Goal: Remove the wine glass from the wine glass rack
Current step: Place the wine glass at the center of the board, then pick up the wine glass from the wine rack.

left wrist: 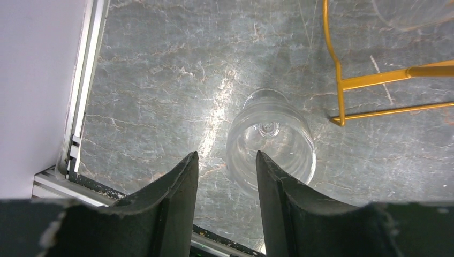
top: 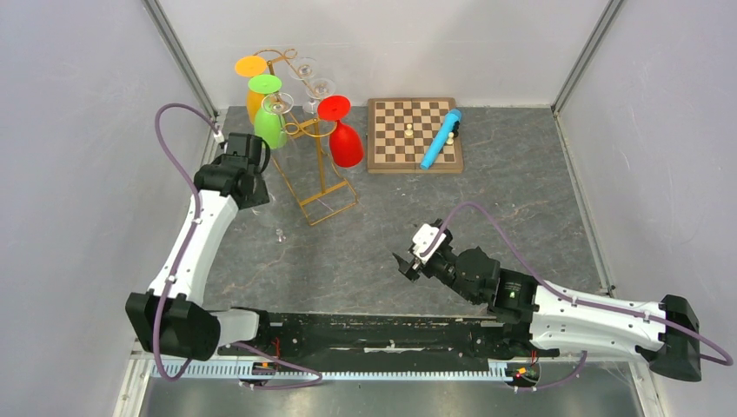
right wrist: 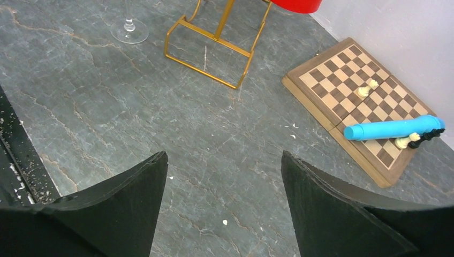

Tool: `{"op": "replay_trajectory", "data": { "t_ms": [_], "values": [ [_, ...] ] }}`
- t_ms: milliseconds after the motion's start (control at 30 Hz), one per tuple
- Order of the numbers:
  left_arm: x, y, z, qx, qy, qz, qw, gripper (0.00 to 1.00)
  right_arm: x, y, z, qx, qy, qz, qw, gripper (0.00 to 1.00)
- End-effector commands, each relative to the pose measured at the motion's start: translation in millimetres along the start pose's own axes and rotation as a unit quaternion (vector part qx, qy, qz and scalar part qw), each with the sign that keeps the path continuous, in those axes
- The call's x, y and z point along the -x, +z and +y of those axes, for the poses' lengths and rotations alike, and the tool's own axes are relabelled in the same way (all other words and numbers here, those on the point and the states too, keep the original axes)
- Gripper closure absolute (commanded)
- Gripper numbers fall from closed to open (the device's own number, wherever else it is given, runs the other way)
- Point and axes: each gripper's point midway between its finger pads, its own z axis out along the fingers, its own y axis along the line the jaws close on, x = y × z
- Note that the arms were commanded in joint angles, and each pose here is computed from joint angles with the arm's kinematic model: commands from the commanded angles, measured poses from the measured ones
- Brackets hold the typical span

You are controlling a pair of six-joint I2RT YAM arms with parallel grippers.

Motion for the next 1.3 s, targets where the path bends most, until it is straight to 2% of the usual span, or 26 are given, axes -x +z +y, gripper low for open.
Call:
{"op": "replay_trajectory", "data": {
  "t_ms": [0,233,433,933,1267],
  "values": [
    [26,-31,10,-0.008,-0.012,-0.059,0.998,0.49,31,2,-15,-0.033,0.007,-0.023,0.999,0.19],
    [38,-64,9,-0.04,-0.026,-0.109,0.993,0.48,52,13,-38,-0.08,0.028,-0.016,0.996,0.1],
    [41,-91,1,-0.069,-0.007,-0.144,0.987,0.48,66,37,-56,-0.078,0.065,0.013,0.995,0.1],
    [-6,-117,-46,-0.2,0.068,-0.129,0.969,0.48,141,109,-126,-0.078,0.197,-0.045,0.976,0.12],
    [-20,-141,-92,-0.358,0.079,-0.162,0.916,0.48,180,143,-168,-0.032,0.333,-0.11,0.936,0.22]
  ]
}}
